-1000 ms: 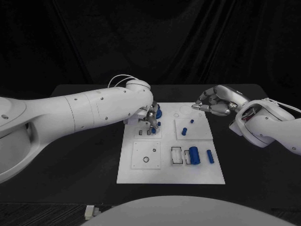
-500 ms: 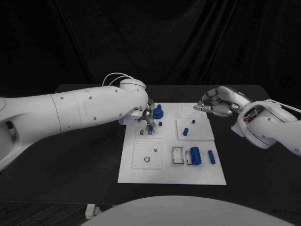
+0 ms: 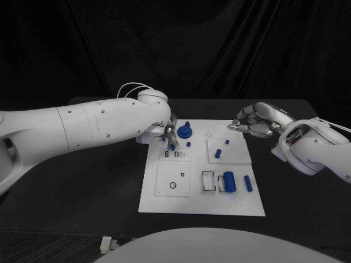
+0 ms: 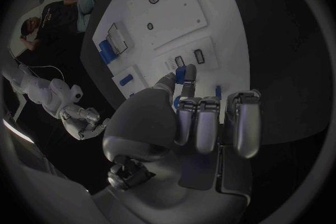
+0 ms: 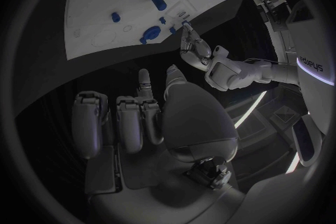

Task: Assemble the parts on the task board

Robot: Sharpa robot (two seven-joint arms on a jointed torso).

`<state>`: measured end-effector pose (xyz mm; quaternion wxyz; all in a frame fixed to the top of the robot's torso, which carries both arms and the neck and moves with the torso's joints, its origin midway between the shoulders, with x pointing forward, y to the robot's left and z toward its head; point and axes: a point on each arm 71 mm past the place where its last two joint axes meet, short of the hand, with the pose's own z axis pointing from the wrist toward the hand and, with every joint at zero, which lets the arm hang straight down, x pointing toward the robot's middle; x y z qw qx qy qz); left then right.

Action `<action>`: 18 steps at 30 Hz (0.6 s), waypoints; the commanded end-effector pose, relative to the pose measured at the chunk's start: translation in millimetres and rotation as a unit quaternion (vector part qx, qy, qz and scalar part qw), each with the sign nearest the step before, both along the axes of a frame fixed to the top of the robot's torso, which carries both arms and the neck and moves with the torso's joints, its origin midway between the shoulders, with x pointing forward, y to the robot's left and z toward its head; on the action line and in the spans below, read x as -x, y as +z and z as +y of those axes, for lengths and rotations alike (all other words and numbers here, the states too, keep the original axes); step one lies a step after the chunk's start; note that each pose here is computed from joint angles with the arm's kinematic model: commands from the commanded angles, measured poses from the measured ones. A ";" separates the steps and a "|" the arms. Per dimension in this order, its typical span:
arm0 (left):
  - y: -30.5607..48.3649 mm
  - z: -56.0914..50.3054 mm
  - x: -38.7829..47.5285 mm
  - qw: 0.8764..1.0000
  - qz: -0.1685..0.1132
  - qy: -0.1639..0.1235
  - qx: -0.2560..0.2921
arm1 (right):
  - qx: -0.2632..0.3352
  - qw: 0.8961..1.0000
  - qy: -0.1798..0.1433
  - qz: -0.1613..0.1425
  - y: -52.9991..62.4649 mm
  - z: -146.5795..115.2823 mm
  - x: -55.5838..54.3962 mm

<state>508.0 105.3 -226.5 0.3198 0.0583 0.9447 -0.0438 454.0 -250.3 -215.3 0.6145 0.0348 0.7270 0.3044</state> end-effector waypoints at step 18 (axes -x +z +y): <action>-7.5 2.4 -3.8 1.000 0.006 0.018 0.006 | 0.005 1.000 -0.005 0.011 -4.1 0.1 1.0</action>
